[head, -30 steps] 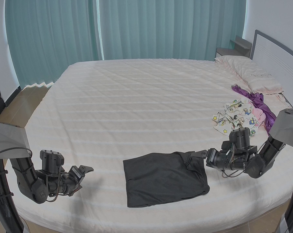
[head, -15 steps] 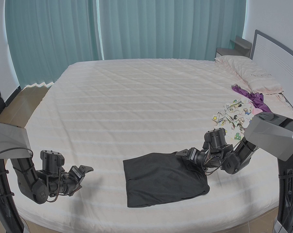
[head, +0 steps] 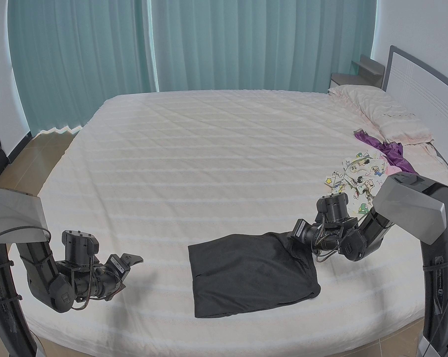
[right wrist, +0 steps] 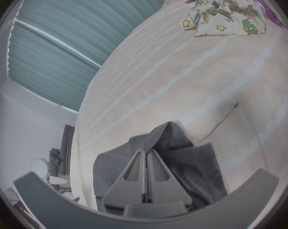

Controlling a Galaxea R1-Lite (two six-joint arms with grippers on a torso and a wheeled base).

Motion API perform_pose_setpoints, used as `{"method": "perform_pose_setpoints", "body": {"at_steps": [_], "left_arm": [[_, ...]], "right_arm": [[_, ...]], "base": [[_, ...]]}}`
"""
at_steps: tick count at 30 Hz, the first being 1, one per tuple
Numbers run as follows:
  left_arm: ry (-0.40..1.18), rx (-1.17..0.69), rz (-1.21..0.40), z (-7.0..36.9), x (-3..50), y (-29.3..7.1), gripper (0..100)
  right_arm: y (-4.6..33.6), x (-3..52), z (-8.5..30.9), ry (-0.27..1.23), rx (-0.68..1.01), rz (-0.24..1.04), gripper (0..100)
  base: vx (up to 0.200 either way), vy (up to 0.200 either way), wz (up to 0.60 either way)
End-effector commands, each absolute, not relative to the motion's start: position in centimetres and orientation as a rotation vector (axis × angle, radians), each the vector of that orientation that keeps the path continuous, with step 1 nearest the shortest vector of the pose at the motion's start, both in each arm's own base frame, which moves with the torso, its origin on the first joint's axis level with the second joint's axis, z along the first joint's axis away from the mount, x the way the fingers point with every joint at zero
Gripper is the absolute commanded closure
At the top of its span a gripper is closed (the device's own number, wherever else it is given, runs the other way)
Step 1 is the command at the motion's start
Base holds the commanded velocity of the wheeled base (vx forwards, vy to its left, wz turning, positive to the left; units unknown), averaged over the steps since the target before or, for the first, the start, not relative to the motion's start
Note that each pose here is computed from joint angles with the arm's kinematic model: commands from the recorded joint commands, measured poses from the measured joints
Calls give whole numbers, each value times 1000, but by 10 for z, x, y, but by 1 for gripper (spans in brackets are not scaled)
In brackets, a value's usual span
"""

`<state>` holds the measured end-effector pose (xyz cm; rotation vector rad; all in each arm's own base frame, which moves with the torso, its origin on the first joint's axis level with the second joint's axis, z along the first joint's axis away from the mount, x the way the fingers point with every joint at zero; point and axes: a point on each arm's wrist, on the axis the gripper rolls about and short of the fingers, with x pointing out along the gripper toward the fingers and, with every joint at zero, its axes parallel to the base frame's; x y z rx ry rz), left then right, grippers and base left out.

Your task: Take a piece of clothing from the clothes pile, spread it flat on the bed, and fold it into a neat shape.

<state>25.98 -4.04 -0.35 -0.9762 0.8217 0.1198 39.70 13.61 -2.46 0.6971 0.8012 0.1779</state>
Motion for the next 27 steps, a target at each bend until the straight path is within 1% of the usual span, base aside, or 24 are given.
{"method": "perform_pose_setpoints", "body": {"at_steps": [1, 2, 5, 10, 19, 20, 24, 27], "left_arm": [[823, -976, 120, -4, 260, -41, 0], [825, -976, 121, -4, 259, -40, 0], [824, -976, 122, -4, 259, -40, 0], [825, -976, 121, -4, 259, -40, 0], [821, -971, 133, -5, 260, -41, 0], [821, -971, 132, -5, 260, -41, 0], [821, -971, 132, -5, 260, -41, 0], [820, -971, 131, -5, 260, -41, 0]], "right_arm": [[123, 406, -22, 774, 732, 148, 100], [117, 410, -21, 763, 775, 125, 100], [108, 415, -21, 755, 826, 101, 100], [99, 425, -28, 741, 846, 80, 100], [98, 427, -31, 742, 846, 75, 100], [98, 427, -30, 740, 847, 75, 0], [92, 427, -26, 727, 853, 66, 0], [87, 420, -10, 709, 858, 60, 0]], "base": [[0, 0, 0], [0, 0, 0], [0, 0, 0], [0, 0, 0], [0, 0, 0], [0, 0, 0], [0, 0, 0], [0, 0, 0]]}}
